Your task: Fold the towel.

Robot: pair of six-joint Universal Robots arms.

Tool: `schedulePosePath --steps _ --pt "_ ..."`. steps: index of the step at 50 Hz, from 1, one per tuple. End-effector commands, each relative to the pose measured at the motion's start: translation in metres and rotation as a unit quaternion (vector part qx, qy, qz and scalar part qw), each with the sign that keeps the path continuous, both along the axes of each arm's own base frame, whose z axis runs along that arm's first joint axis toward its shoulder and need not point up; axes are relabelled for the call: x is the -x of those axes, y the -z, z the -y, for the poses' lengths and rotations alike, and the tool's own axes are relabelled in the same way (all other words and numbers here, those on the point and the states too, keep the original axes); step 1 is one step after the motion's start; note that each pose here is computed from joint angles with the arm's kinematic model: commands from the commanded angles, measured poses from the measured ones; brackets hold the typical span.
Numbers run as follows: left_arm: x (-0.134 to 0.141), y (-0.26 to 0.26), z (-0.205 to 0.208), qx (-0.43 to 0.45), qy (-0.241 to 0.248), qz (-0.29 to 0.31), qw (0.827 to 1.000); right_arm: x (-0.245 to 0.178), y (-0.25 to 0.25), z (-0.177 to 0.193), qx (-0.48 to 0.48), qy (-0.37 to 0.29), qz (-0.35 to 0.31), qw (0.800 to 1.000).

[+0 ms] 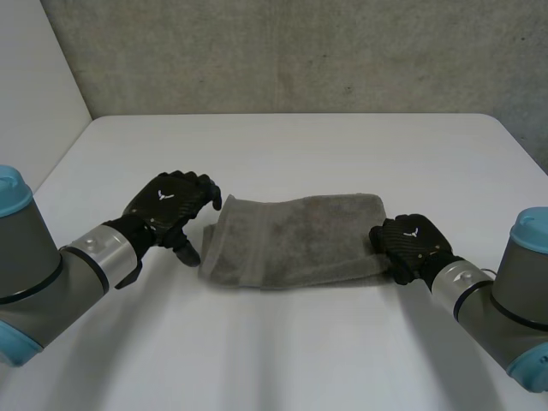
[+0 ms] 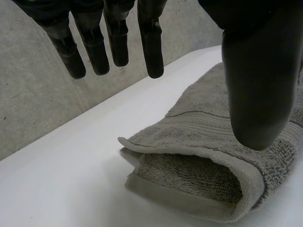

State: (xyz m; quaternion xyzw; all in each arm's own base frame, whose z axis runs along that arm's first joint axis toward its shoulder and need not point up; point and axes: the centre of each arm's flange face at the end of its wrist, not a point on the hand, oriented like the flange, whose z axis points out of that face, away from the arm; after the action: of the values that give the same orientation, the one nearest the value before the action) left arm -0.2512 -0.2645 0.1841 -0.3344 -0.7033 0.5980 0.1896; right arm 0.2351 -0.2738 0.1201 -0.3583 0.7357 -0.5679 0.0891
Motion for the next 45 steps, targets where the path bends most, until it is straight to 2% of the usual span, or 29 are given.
schedulePosePath --steps 1,10,16,18,20,21,22,25,26,28,34,41,45 --pt "0.000 0.000 0.000 0.000 0.000 0.000 1.000 0.003 0.000 0.007 0.006 0.009 -0.005 1.000" --pt "-0.001 -0.001 0.002 0.002 -0.003 0.000 1.000 0.010 -0.016 0.008 0.010 0.018 -0.005 1.000" --pt "-0.001 -0.011 0.005 0.018 -0.004 -0.005 1.000 0.005 -0.065 0.020 0.067 0.012 0.012 0.998" --pt "-0.001 -0.016 0.006 0.024 -0.005 -0.008 1.000 -0.009 -0.076 0.017 0.077 -0.007 0.020 0.997" --pt "0.001 -0.024 0.009 0.029 -0.006 -0.021 0.999 -0.044 -0.097 0.001 0.090 -0.060 0.041 0.993" --pt "0.001 -0.024 0.009 0.029 -0.006 -0.021 0.999 -0.044 -0.097 0.001 0.090 -0.060 0.041 0.993" --pt "0.001 -0.029 0.010 0.031 -0.011 -0.031 0.999 -0.062 -0.101 -0.008 0.090 -0.086 0.049 0.991" --pt "0.000 -0.040 0.014 0.035 -0.025 -0.052 0.998 -0.099 -0.094 -0.028 0.085 -0.142 0.051 0.985" --pt "-0.001 -0.040 0.014 0.035 -0.025 -0.052 0.998 -0.099 -0.094 -0.029 0.085 -0.143 0.051 0.985" --pt "-0.003 -0.047 0.017 0.037 -0.037 -0.066 0.996 -0.134 -0.086 -0.056 0.080 -0.199 0.054 0.975" --pt "-0.004 -0.054 0.023 0.044 -0.046 -0.074 0.995 -0.172 -0.052 -0.084 0.057 -0.259 0.046 0.963" --pt "-0.004 -0.054 0.025 0.044 -0.047 -0.077 0.995 -0.183 -0.028 -0.087 0.043 -0.264 0.027 0.963" --pt "-0.004 -0.052 0.026 0.042 -0.047 -0.077 0.995 -0.177 -0.033 -0.084 0.042 -0.253 0.023 0.966"
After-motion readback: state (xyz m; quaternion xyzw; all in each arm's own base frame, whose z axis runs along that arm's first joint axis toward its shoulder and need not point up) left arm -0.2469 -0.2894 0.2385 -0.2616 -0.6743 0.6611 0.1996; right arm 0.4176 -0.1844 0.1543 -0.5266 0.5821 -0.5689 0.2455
